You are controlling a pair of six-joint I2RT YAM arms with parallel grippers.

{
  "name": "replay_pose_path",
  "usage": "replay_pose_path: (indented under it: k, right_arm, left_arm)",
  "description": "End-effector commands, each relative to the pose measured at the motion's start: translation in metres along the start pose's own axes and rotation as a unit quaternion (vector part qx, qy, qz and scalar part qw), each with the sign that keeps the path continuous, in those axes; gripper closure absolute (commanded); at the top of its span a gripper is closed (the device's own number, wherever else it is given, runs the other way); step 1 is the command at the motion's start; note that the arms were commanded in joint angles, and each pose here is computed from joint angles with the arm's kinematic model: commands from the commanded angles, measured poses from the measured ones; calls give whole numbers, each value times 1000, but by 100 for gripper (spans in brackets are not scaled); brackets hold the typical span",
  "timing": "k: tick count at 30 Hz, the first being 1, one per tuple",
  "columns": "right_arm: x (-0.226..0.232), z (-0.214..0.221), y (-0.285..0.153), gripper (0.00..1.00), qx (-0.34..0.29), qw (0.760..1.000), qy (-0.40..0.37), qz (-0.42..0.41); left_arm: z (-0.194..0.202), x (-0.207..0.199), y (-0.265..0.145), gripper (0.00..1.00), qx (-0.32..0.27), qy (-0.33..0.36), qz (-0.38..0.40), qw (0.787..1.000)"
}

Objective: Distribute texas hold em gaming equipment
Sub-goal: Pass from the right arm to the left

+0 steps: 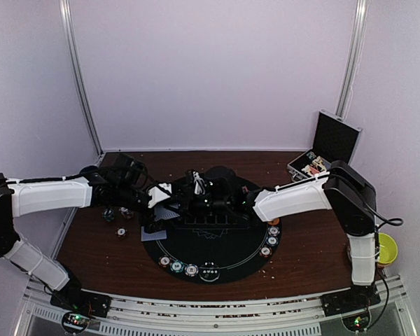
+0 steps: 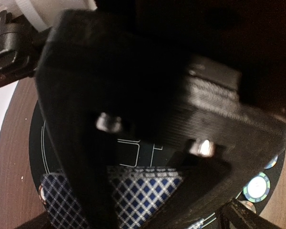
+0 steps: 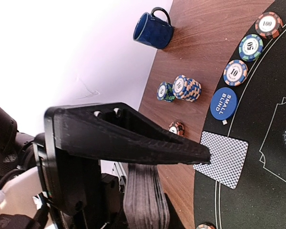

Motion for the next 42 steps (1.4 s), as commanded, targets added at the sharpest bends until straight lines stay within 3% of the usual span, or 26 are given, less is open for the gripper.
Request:
replay_pose_path:
  k: [1,5,11,22,30,42]
  right_arm:
    - [17,-1,-7,100,1,999,-2,-40]
    - [15,-1,-6,100,2,999,-2,-39]
    - [11,1,-4,100,7,999,1,-37]
    - [6,4,-5,100,16,999,1,-42]
    - [0,0,-9,66,8,1000,-23,-9]
    - [-25,0,3,60,18,1000,-16,12]
  left_arm:
    - [3,-3,5,2,2,11,10,1000]
    - [3,-5,6,7,1,12,13,1000]
    - [1,-5,5,28,-4,13,17,1000]
    - [2,-7,6,53,-5,10,29,1000]
    - [10,-12,13,59,14,3,47,999]
    - [17,-11,21,61,36,-15,53,998]
Point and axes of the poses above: each gripper's point midway between its finger pads, its own y axis out along the fingers, its own x axis along the line the jaws close on, z = x × y, the point moved 8 cm from there along -y, back along the fingers, and after that the axes turned 15 degrees about y, right-handed, at the moved point
